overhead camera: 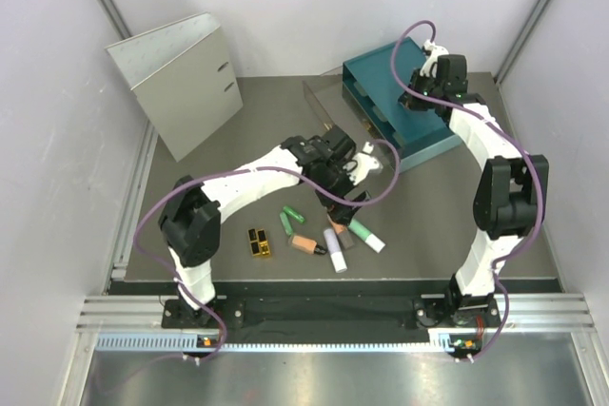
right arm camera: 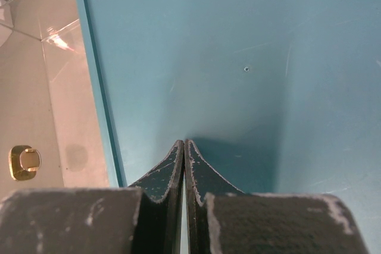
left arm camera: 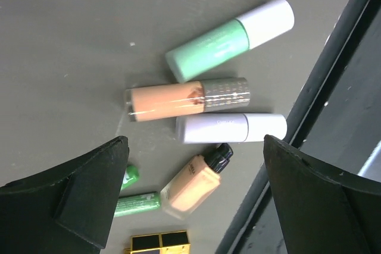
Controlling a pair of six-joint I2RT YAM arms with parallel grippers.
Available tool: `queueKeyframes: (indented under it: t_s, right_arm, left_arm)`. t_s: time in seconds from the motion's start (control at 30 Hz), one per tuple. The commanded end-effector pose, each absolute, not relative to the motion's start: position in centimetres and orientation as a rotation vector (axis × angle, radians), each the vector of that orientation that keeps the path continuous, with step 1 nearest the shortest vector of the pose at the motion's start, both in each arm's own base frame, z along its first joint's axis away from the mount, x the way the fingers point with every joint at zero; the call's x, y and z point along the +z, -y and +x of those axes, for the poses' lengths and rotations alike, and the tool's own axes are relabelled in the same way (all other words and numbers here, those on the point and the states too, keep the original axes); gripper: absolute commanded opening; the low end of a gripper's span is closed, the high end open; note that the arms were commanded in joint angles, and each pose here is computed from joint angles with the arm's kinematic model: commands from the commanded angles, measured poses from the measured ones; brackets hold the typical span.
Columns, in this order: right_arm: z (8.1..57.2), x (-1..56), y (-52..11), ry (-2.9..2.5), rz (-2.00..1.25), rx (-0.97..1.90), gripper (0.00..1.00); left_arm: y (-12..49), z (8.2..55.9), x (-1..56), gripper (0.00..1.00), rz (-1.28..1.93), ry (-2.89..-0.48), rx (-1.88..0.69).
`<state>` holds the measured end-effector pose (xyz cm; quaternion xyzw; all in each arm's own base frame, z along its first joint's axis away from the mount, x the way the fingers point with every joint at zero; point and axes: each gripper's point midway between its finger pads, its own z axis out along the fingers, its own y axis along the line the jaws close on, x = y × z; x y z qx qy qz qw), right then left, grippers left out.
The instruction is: Organize the makeup
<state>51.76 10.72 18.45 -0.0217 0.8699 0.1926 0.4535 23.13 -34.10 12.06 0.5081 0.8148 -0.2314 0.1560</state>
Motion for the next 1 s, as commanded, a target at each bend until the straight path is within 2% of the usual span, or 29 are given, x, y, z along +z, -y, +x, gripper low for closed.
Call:
queueKeyframes:
  t_s: [0.0,0.37,0.97]
  right_arm:
    - [47.5,12.6,-10.9,-2.368,-0.043,0.453,0.0]
    - [47.6,13.2,-10.9,-2.366,-0.07,0.435,0.0]
    - [47.2,12.9,-11.1,-2.377,-0.073,0.448,0.0]
  left_arm:
    - [34.6,21.5,10.5,0.99,1.667,-2.25,-0.526]
    - [38.0,19.6,7.9,0.99,1.86,-2.098,-0.478]
    - [42.5,21.6,5.4,0.98,1.852,-2.032,-0.511]
